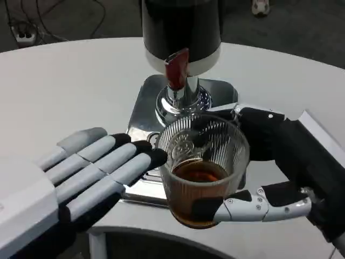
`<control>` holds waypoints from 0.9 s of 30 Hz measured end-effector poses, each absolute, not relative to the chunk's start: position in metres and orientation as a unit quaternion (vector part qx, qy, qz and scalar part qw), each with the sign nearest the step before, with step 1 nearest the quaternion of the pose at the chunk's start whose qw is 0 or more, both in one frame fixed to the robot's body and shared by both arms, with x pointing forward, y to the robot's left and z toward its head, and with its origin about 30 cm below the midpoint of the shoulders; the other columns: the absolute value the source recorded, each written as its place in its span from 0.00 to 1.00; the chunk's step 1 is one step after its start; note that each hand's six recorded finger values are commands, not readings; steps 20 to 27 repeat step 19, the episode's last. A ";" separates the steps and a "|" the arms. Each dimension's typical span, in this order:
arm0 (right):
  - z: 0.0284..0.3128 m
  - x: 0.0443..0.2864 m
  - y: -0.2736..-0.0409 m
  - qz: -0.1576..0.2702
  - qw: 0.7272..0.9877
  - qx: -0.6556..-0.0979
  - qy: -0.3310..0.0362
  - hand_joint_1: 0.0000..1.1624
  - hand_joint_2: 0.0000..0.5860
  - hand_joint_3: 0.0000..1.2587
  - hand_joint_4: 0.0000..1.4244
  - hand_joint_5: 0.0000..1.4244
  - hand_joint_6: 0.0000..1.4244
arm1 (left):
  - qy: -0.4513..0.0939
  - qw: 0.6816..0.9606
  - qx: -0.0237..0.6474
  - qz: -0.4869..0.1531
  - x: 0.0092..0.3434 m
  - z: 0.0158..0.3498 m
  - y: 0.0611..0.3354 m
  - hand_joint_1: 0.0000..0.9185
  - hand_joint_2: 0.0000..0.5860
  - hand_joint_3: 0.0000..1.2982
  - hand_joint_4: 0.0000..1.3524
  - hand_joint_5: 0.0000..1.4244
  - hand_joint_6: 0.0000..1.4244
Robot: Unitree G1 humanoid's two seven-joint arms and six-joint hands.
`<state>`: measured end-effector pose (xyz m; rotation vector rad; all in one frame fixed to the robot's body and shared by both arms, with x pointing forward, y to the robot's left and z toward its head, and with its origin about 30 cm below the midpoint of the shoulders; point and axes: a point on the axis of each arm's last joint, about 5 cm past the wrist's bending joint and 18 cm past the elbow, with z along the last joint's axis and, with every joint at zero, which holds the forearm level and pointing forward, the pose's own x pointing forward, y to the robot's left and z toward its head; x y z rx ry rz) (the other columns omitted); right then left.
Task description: Grasp the cup under the faucet to collect the drink, then remove the cup.
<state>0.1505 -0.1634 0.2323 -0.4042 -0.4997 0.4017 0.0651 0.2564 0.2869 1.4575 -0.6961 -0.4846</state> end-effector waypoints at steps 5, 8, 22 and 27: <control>0.232 0.150 -0.163 0.196 0.929 -0.198 -0.244 0.79 0.15 0.67 0.61 0.75 0.74 | -0.308 0.667 0.644 -0.212 0.066 0.288 0.256 0.00 0.26 0.00 0.00 0.00 0.00; 0.232 0.150 -0.164 0.196 0.929 -0.199 -0.244 0.79 0.15 0.67 0.61 0.75 0.74 | -0.308 0.667 0.644 -0.211 0.066 0.288 0.256 0.00 0.26 0.00 0.00 0.00 0.00; 0.233 0.150 -0.165 0.199 0.929 -0.197 -0.243 0.79 0.15 0.67 0.61 0.75 0.74 | -0.308 0.668 0.644 -0.211 0.066 0.288 0.256 0.00 0.27 0.00 0.00 0.00 0.00; 0.233 0.150 -0.165 0.199 0.929 -0.197 -0.243 0.79 0.15 0.67 0.61 0.75 0.74 | -0.308 0.668 0.644 -0.211 0.066 0.288 0.256 0.00 0.27 0.00 0.00 0.00 0.00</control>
